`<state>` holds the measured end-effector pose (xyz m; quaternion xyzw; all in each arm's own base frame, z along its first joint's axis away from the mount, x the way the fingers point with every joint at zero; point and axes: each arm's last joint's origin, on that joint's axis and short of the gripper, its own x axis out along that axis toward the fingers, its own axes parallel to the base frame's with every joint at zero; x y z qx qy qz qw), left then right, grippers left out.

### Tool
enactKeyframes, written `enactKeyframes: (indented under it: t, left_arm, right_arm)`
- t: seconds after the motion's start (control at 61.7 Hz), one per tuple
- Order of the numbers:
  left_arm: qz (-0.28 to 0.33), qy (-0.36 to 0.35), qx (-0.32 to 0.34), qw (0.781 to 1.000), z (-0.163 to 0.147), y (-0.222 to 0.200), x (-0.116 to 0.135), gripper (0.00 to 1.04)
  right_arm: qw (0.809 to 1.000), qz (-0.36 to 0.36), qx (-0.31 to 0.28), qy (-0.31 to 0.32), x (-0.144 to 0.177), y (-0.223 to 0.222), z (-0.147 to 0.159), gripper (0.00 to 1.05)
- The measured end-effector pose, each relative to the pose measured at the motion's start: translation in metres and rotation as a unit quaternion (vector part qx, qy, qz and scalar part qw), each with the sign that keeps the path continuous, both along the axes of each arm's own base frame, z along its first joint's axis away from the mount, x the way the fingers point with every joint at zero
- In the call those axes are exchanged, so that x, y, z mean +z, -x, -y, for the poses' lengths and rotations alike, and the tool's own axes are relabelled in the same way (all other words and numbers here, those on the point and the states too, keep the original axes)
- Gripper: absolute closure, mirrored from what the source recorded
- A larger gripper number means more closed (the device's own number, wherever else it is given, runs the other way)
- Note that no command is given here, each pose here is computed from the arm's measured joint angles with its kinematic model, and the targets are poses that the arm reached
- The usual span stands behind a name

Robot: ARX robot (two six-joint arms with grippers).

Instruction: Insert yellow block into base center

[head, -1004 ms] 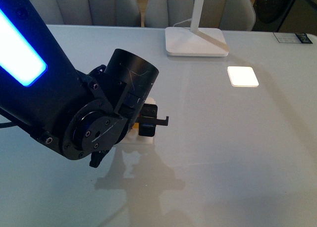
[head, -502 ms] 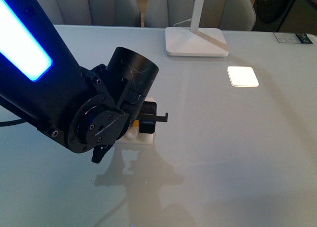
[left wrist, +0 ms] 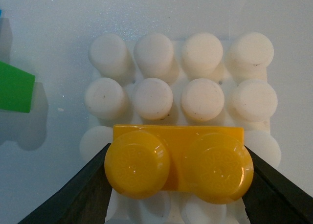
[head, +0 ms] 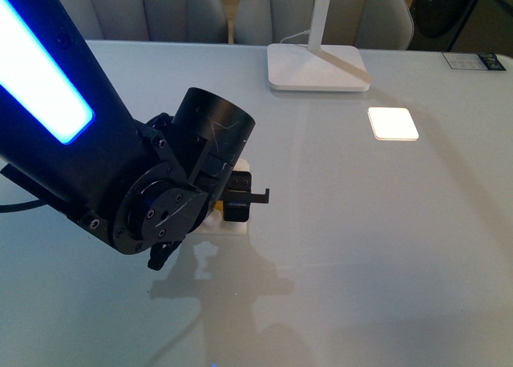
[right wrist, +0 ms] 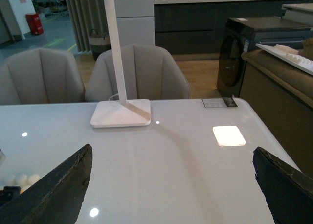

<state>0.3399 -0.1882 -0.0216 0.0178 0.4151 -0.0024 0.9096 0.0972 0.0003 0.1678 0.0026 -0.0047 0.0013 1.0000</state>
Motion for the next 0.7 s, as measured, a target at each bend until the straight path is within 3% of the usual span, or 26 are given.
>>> enactKeyframes:
  t: [0.696]
  left_arm:
    - [0.005, 0.009, 0.004, 1.000, -0.0023, 0.0009, -0.0073, 0.41]
  right_arm:
    - [1.000, 0.000, 0.000, 0.000, 0.0000, 0.0000, 0.0000, 0.09]
